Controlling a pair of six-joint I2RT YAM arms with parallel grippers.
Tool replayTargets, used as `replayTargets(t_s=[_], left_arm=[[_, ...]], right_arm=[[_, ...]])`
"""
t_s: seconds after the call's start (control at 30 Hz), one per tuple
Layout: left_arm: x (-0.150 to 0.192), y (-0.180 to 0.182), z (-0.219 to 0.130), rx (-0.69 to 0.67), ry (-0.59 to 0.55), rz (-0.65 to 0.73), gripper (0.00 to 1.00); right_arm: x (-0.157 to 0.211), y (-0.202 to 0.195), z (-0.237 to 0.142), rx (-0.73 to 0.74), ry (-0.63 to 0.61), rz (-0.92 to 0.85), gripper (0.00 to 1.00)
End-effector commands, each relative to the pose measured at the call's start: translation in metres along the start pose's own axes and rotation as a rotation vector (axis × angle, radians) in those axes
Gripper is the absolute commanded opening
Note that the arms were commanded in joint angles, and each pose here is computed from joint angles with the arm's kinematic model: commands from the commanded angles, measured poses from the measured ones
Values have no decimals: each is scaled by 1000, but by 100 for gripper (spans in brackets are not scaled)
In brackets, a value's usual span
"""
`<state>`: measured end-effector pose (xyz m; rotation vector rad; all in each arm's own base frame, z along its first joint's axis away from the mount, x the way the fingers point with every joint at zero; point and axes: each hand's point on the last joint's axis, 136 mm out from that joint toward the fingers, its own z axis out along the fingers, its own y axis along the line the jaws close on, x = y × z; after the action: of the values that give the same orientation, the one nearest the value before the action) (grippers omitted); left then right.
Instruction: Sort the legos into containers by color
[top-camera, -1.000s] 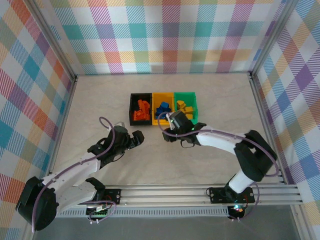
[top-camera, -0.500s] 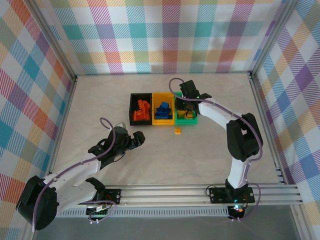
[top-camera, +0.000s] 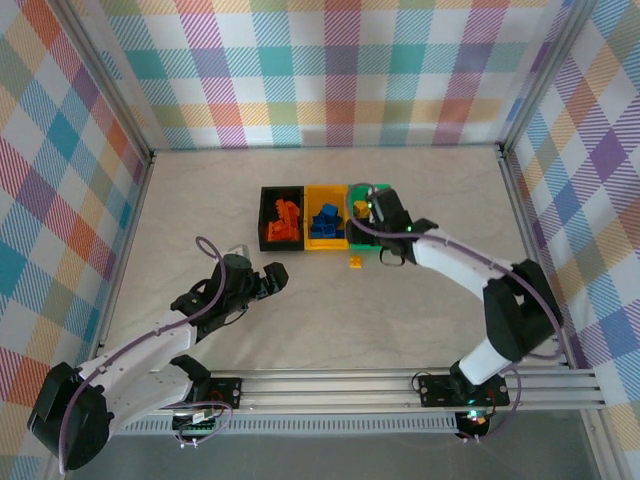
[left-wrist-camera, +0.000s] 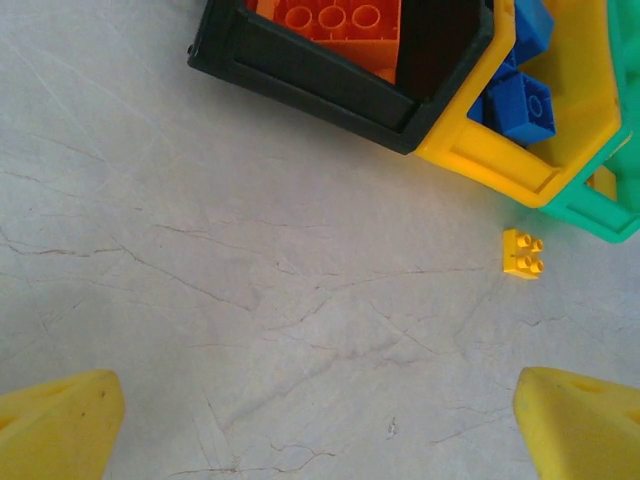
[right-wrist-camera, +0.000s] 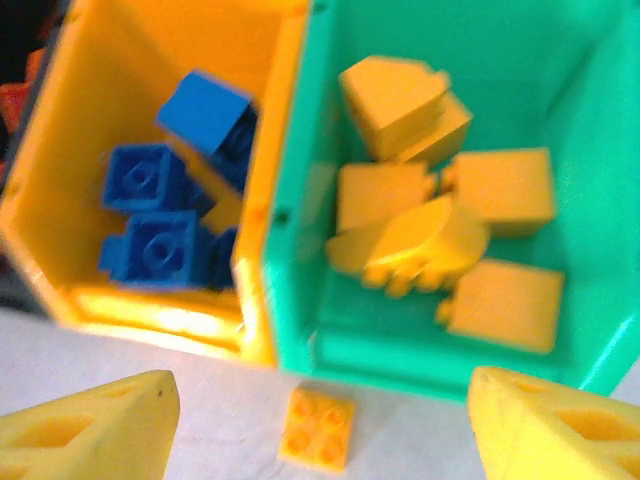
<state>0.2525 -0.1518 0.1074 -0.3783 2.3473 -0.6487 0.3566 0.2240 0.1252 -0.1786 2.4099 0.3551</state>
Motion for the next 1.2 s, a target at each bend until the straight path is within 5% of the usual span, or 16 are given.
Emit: replayTargets(t_s=[0.0,0.17,0.43,0.8,1.17], left_arm=[[-8,-6,-7,10,-26,9,100],[-8,-4,-7,4,-29,4,100],[-7,1,-5,-14,-28,6,100],[-8,1,-5,-15,-34,1,100],[-9,-1,-5,-15,-34,0,100]], right_arm=[[35,8,7,3,0,-5,77],[70,-2,31,49,54,5,80],[67,-3,64,112,82,-33,78],[84,-13,74,177,173,-67,45],[66,-1,43,82,87,-70,35]])
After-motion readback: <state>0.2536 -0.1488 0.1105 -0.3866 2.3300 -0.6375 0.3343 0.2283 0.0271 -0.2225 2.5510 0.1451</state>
